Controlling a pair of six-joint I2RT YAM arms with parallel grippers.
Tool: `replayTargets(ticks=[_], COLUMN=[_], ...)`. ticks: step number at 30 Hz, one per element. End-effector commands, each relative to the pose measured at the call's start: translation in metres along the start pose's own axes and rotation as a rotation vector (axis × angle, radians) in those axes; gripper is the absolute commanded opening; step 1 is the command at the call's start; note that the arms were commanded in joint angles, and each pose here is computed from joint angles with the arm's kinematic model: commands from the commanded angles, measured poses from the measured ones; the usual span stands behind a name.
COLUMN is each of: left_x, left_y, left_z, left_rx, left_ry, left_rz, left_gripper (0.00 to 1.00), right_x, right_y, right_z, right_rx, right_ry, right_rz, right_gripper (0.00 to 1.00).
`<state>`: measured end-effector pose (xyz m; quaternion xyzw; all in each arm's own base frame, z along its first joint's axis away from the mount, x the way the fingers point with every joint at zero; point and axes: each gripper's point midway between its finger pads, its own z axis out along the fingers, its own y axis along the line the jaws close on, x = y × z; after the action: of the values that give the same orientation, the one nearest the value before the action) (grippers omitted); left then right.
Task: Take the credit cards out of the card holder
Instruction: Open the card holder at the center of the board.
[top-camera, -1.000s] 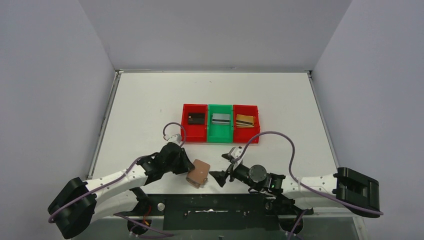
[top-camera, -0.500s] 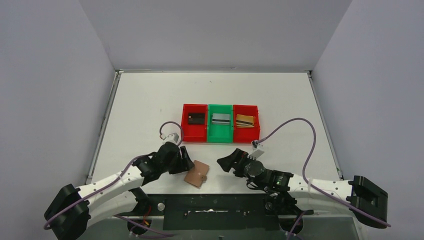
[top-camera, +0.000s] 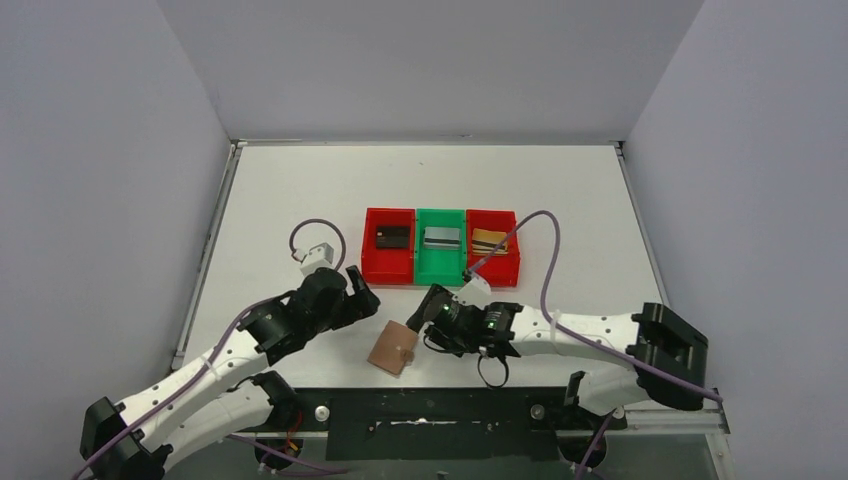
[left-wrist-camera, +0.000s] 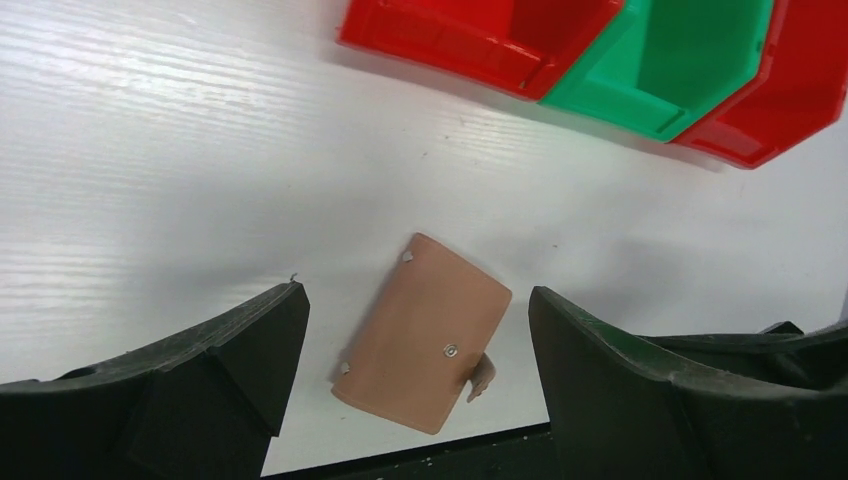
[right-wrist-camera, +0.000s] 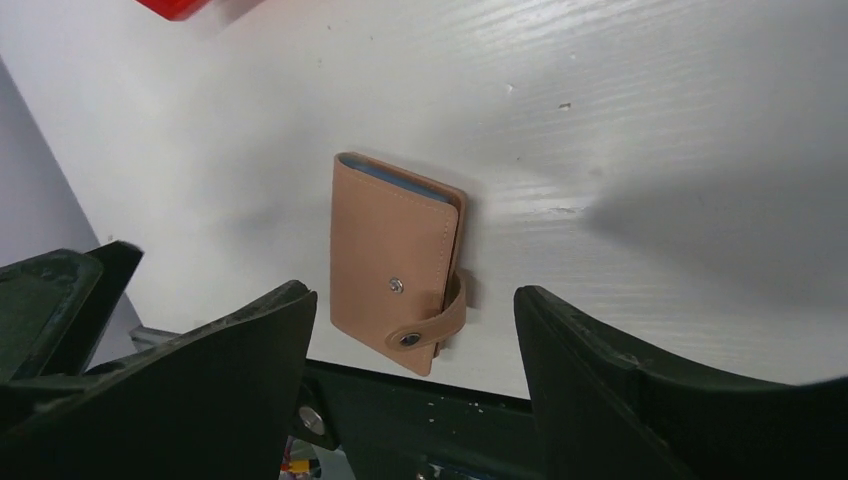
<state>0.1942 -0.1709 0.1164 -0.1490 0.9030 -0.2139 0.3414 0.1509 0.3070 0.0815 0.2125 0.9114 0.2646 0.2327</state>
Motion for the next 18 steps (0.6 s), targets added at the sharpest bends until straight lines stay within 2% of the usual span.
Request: replayTargets(ticks=[1,7,12,18], left_x=[-0.020,-0.040,-0.044,-0.043], left_y=[0.009,0.008,0.010,0.013], left_z=[-0.020,-0.044,-0.045,-0.033], left_rx=[-0.045,0.034,0.067,0.032], left_ry=[-0.066,-0.175,-0.220,-0.221], left_rz=[-0.012,-0.008,0.028,0.068], left_gripper=[0.82,0.86,0.88,0.88], right_x=[0.029,0.050,0.045,0.052], right_y=[-0.007,0.017,0.005,-0.004], right_z=[0.010,0.016,0.024,0.028], right_rx=[0.134,0.160,0.271,0.284], right_ry=[0.098,0.105,0.107,0.161], right_rz=[-0.044,-0.052,-0.026,0.009], right_gripper=[0.70,0.73,0.74,0.70])
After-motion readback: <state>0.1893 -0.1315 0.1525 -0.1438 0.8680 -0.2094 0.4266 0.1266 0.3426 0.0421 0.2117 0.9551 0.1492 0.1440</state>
